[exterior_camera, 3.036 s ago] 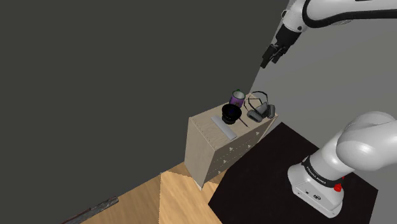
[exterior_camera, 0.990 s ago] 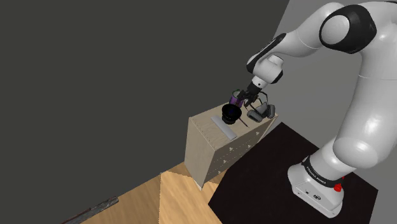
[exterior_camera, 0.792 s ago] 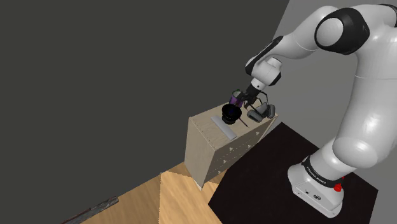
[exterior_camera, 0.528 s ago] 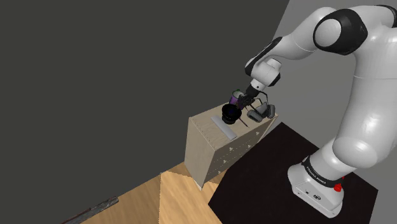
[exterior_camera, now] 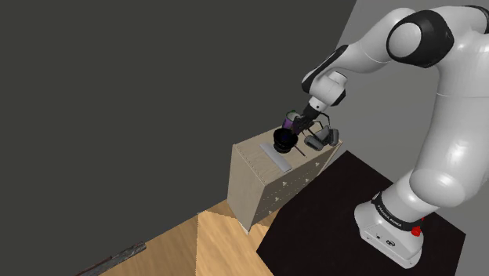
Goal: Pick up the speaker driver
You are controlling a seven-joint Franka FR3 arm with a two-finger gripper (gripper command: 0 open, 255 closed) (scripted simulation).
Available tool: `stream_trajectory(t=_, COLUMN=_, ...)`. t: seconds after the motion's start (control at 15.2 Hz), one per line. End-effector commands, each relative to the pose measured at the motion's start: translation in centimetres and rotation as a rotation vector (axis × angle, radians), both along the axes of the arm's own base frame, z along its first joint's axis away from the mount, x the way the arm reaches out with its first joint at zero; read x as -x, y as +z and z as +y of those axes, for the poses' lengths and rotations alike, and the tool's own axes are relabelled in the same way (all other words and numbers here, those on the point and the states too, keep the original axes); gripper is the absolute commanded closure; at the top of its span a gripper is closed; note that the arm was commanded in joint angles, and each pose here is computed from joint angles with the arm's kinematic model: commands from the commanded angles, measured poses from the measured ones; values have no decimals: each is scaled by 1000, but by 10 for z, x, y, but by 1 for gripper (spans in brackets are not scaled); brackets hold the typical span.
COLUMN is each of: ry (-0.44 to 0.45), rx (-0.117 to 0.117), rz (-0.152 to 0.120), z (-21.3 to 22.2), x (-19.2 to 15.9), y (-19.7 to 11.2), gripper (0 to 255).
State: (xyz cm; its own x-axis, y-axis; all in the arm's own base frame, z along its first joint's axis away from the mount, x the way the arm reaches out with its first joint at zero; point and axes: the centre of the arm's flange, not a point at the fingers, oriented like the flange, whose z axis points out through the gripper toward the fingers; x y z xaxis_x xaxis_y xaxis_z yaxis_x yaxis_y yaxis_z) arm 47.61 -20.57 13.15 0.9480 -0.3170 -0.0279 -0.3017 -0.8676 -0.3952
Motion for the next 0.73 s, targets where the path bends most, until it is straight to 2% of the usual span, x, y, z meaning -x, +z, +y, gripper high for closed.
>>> stream_trajectory(t=0.0, ry=0, rx=0, rz=0, z=0, x=0, y=8, gripper=255)
stream_trajectory(t=0.66, ry=0, rx=0, rz=0, z=0, x=0, y=61, gripper=255)
